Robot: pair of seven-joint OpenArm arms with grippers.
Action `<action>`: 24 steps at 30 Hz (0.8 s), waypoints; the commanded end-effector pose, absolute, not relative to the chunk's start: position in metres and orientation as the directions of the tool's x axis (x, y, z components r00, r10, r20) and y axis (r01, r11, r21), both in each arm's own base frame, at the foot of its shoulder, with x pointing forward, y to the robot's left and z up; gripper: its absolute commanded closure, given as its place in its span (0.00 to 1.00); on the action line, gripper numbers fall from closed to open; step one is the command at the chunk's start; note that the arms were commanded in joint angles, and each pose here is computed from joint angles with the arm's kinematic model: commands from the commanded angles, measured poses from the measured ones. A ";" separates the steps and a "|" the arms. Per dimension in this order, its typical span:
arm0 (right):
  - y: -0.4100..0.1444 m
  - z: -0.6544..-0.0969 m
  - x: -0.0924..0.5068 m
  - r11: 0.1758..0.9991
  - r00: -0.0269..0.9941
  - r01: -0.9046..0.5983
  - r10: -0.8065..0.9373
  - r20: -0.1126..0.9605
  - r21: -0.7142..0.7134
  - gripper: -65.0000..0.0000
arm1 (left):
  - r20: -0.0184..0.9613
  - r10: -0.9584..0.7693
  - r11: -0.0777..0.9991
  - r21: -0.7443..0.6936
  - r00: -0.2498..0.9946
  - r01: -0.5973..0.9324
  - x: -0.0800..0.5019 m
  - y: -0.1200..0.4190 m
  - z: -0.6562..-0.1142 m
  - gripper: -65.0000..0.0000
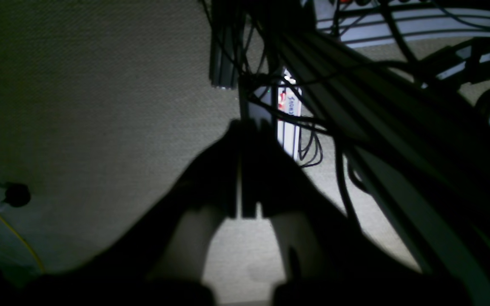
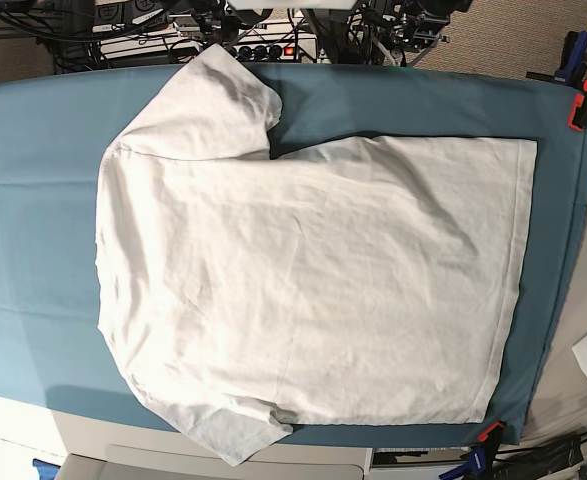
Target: Fold the T-shirt properly
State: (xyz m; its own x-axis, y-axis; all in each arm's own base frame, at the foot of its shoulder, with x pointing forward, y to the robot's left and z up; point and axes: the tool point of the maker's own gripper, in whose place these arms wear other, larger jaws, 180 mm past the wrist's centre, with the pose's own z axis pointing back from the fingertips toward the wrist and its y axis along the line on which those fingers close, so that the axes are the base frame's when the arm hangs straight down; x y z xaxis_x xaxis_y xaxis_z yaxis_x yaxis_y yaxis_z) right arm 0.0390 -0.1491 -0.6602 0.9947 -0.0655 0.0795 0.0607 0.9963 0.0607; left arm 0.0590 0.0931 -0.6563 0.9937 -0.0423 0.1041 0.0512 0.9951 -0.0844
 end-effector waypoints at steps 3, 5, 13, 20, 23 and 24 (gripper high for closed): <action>-0.151 -0.660 0.045 0.996 0.993 0.059 -0.064 0.097 0.060 1.00 | 0.118 -0.038 0.995 -0.087 0.992 0.049 0.064 0.091 -0.656 1.00; -0.151 -0.660 0.045 0.996 0.993 0.059 -0.064 0.097 0.060 1.00 | 0.117 -0.038 0.995 -0.087 0.992 0.049 0.064 0.091 -0.656 1.00; -0.151 -0.660 0.045 0.996 0.993 0.059 -0.064 0.097 0.060 1.00 | 0.117 -0.038 0.995 -0.087 0.992 0.049 0.064 0.091 -0.656 1.00; -0.151 -0.660 0.045 0.996 0.993 0.059 -0.065 0.098 0.060 1.00 | 0.092 -0.041 0.995 -0.088 0.995 0.049 0.056 0.092 -0.656 1.00; -0.151 -0.660 0.044 0.996 0.993 0.059 -0.064 0.098 0.060 1.00 | 0.091 -0.041 0.995 -0.088 0.995 0.049 0.056 0.092 -0.656 1.00; -0.151 -0.660 0.045 0.996 0.993 0.058 -0.064 0.098 0.060 1.00 | 0.091 -0.041 0.995 -0.088 0.995 0.049 0.056 0.092 -0.656 1.00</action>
